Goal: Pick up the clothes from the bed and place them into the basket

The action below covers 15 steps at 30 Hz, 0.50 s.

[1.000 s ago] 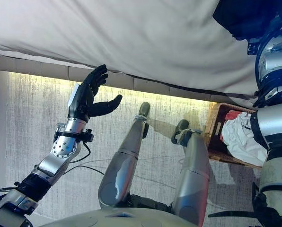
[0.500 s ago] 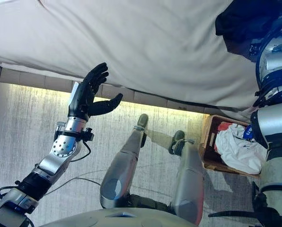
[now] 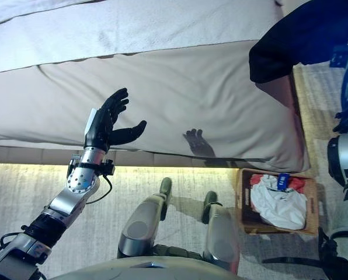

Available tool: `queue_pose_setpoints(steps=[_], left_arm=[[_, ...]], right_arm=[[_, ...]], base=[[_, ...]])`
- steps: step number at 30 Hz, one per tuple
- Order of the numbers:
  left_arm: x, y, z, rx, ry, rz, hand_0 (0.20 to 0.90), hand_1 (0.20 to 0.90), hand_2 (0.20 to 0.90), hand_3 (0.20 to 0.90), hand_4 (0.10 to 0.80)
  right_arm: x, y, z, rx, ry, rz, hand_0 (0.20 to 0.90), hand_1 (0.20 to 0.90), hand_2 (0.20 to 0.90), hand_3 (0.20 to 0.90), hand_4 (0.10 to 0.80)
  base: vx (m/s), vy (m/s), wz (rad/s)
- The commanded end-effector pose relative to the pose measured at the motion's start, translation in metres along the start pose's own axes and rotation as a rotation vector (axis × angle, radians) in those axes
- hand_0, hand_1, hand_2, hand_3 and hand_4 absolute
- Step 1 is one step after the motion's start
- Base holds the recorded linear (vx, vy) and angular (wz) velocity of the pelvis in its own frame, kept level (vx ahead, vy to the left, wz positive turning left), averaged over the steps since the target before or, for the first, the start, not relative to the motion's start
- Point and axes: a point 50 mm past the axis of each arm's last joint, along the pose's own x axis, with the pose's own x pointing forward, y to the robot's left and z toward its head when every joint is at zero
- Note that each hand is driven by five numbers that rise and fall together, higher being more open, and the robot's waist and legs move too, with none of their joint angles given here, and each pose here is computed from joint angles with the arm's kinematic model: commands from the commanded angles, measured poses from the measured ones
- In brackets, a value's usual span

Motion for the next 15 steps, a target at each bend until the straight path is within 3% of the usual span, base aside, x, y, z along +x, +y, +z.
queue_pose_setpoints(steps=[1, 15], left_arm=[[-0.006, -0.003, 0.0, -0.075, -0.041, 0.054, 0.9, 0.9, 0.9, 0.9, 0.8], [0.019, -0.009, -0.004, -0.046, -0.05, 0.07, 0.9, 0.9, 0.9, 0.9, 0.8]], right_arm=[[-0.006, -0.032, 0.016, -0.111, -0.175, -0.046, 0.3, 0.3, 0.3, 0.2, 0.1], [-0.028, -0.046, -0.036, -0.053, -0.156, -0.047, 0.3, 0.3, 0.3, 0.2, 0.1]], base=[[0.068, 0.158, -0.42], [-0.033, 0.117, -0.31]])
